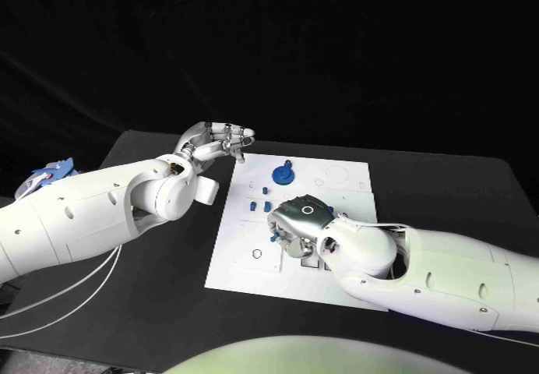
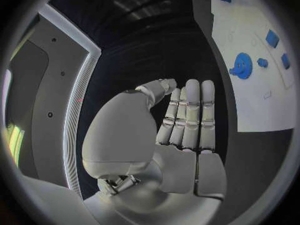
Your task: Assemble the parts on the task board
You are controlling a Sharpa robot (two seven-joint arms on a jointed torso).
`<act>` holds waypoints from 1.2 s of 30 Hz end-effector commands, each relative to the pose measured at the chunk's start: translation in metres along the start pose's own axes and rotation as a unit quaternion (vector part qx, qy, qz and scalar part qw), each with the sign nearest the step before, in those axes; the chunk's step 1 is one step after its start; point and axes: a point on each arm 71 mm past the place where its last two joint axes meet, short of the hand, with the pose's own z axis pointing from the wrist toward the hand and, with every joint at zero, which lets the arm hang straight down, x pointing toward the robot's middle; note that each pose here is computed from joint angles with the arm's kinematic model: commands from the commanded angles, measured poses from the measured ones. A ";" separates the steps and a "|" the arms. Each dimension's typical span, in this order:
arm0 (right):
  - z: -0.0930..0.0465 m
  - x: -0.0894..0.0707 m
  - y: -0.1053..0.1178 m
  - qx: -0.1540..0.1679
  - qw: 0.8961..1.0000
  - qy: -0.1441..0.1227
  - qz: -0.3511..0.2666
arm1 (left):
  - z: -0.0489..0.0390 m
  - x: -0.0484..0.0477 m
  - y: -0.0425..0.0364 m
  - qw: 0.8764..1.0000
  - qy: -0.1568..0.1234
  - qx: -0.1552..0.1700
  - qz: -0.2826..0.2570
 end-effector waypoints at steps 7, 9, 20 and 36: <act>-0.001 0.000 0.001 0.004 1.000 -0.002 -0.006 | 0.0006 0.0023 -0.0008 1.000 0.009 0.002 -0.003; -0.001 0.000 0.002 0.005 1.000 -0.001 -0.006 | 0.0006 0.0023 -0.0008 1.000 0.009 0.002 -0.003; 0.000 0.001 0.003 0.011 1.000 0.011 -0.017 | 0.0007 0.0025 -0.0007 1.000 0.010 0.001 -0.003; 0.000 0.002 0.003 0.024 0.999 0.020 -0.035 | 0.0007 0.0024 -0.0004 1.000 0.011 0.000 -0.003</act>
